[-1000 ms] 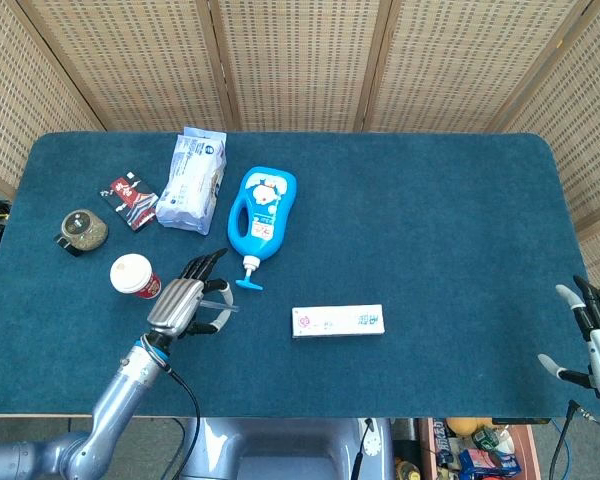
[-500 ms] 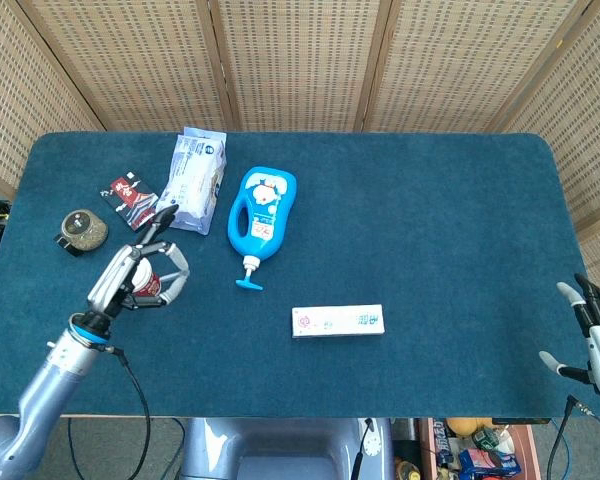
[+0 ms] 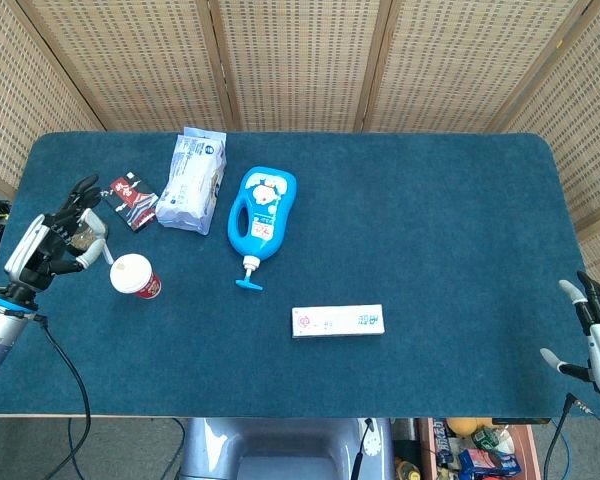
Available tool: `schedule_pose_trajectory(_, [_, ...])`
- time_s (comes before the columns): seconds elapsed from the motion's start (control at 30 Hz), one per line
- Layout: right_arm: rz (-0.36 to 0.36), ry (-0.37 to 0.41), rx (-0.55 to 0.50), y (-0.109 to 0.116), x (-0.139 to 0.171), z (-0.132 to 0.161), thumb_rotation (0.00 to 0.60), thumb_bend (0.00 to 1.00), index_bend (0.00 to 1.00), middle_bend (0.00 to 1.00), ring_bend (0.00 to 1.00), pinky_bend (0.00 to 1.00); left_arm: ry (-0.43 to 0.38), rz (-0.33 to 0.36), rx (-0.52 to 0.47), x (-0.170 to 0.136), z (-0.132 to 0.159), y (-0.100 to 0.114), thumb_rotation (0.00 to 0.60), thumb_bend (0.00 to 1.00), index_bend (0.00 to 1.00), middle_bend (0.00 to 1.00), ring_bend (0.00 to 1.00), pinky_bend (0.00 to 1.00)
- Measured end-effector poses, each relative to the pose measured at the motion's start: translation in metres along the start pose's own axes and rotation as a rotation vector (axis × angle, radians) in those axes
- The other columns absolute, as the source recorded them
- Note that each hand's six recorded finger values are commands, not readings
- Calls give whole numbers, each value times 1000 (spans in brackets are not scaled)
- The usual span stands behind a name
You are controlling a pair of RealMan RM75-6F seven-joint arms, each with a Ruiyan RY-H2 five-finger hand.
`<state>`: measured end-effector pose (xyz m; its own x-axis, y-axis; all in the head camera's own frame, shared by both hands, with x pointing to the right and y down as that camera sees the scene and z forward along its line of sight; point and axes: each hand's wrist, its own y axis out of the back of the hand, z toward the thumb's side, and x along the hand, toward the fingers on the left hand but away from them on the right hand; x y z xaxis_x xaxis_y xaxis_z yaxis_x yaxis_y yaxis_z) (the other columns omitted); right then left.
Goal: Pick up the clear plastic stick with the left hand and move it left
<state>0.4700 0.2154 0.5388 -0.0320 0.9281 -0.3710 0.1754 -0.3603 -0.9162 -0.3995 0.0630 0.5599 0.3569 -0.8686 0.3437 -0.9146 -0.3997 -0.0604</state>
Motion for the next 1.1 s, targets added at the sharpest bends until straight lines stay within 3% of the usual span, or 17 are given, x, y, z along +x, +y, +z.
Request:
schedule_pose_trajectory(0.23, [3, -13, 8, -2, -2, -1, 600, 0, 0, 0, 0, 0, 4, 7, -84, -2, -26, 19, 600, 460, 577, 0, 0, 0])
schedule_pose_trajectory(1.1, [18, -38, 11, -7, -7, -9, 600, 0, 0, 0, 0, 0, 24, -9, -112, 6, -52, 12, 600, 459, 577, 0, 0, 0])
